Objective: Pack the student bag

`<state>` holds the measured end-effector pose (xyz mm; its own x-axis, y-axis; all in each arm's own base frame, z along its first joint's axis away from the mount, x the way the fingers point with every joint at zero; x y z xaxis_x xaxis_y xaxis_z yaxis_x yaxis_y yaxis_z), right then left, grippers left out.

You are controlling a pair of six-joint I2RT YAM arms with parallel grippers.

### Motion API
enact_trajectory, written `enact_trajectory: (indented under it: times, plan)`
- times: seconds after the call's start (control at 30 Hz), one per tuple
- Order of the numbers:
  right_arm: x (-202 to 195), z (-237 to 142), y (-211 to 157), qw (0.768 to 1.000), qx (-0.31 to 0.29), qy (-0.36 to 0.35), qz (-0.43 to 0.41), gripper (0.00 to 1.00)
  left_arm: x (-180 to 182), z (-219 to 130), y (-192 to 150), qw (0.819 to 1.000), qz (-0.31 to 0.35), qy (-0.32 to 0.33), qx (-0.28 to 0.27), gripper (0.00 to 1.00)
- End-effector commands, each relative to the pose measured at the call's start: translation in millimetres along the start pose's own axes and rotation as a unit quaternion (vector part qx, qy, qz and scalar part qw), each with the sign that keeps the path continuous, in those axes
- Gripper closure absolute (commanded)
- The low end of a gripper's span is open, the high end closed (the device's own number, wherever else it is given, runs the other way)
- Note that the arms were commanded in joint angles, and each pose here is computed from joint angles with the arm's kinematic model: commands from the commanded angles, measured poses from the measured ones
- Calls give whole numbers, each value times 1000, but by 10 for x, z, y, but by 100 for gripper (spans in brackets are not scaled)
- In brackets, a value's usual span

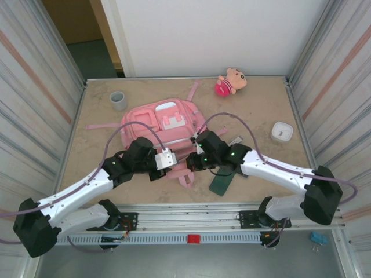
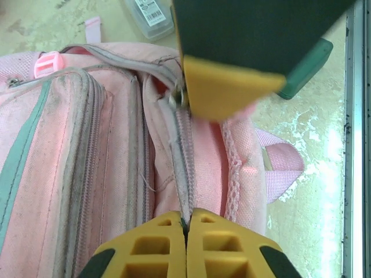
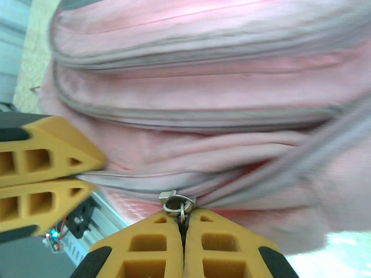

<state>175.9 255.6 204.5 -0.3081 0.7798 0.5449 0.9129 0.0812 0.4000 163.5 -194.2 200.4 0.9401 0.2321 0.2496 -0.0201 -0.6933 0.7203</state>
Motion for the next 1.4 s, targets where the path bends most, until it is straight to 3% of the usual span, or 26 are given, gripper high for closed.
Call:
enact_trajectory:
  times: [0.0, 0.2, 0.4, 0.5, 0.67, 0.87, 0.97, 1.03, 1.1, 1.37]
  plan:
    - [-433, -206, -6, 996, -20, -88, 15, 100, 28, -146, -62, 999, 7, 29, 41, 100]
    - [-335, -220, -14, 1000, 8, -17, -25, 100, 20, -186, -112, 998, 10, 36, 57, 97]
    - [80, -219, -81, 992, 30, 99, -79, 100, -112, -226, 227, 997, -29, -54, -46, 54]
    - [207, -238, -98, 988, 40, 115, -95, 100, -73, -178, 355, 998, -35, -25, -54, 44]
    - [363, -251, -122, 982, 52, 143, -110, 100, -61, -47, 431, 999, -21, -24, -29, 39]
    - [437, -316, -115, 979, 46, 161, -118, 100, -95, 123, 311, 999, -19, -46, 10, 47]
    - [374, -322, -96, 980, 45, 155, -113, 100, -109, 114, 292, 999, -11, -49, 14, 67]
    - [215, -293, -55, 986, 44, 135, -89, 100, -118, 67, 283, 999, -3, -45, 12, 86]
    - [-9, -261, -1, 991, 40, 111, -58, 100, -130, -14, 281, 999, 10, -38, 3, 96]
    - [-827, -240, 283, 999, 6, 20, 43, 100, -193, -360, 248, 997, 60, -18, -36, 100]
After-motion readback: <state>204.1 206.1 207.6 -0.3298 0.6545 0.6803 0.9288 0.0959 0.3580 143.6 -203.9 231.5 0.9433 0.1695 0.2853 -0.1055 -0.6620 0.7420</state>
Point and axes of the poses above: each hand's point on the last joint's axis, 136 mm out from that joint toward the fingers, its own z axis out along the fingers, its own x axis along the line the jaws close on, y = z × x, the point moved 7 cm from there along -z, back along the fingers, and after that the axes turned 2 degrees about z, right-handed, at the moved point
